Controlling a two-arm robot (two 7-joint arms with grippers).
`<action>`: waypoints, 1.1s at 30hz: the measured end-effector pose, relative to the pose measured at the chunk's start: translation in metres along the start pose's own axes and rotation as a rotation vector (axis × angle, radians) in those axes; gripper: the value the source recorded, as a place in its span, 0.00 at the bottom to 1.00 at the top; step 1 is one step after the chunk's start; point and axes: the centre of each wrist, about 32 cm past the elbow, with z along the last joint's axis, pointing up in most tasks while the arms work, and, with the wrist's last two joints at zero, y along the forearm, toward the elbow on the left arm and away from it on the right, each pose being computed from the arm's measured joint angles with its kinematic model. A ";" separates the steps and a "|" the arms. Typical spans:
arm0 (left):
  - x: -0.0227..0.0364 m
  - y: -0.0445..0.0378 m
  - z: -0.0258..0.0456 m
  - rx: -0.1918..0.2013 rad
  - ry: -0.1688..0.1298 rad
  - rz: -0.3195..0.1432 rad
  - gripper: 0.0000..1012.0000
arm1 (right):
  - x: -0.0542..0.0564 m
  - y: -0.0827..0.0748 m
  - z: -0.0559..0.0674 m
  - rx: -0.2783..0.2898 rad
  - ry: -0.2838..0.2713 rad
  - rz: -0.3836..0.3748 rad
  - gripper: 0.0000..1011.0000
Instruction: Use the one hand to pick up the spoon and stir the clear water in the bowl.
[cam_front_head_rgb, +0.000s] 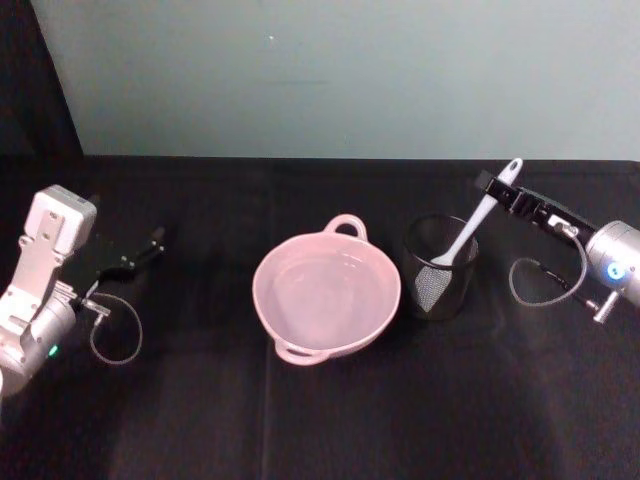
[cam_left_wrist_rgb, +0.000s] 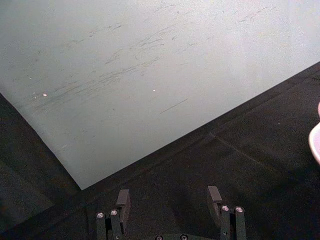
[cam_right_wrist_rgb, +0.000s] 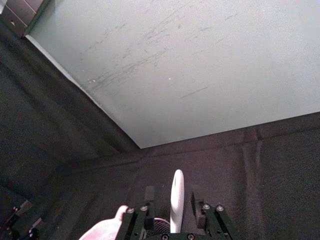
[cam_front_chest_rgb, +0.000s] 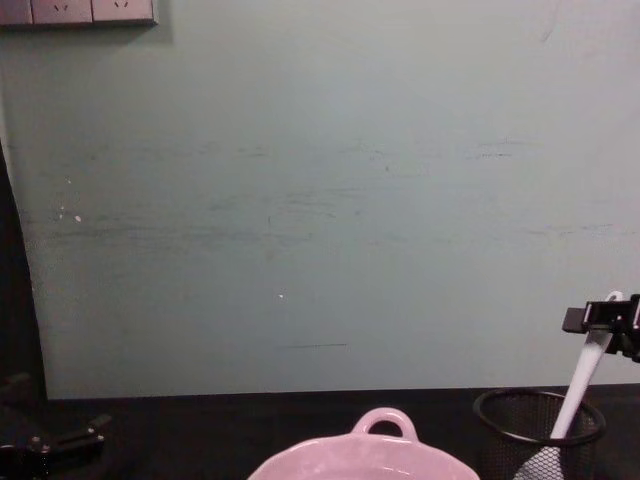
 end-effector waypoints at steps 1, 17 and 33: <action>0.0000 0.0000 0.0000 0.000 0.000 0.000 1.00 | 0.000 0.000 0.000 0.000 0.000 0.000 0.41; 0.0000 0.0000 0.0000 0.000 0.000 0.000 1.00 | 0.000 0.000 0.000 -0.001 0.001 0.001 0.12; 0.0000 0.0000 0.0000 0.000 0.000 0.000 1.00 | -0.038 -0.031 0.030 0.069 -0.251 0.032 0.12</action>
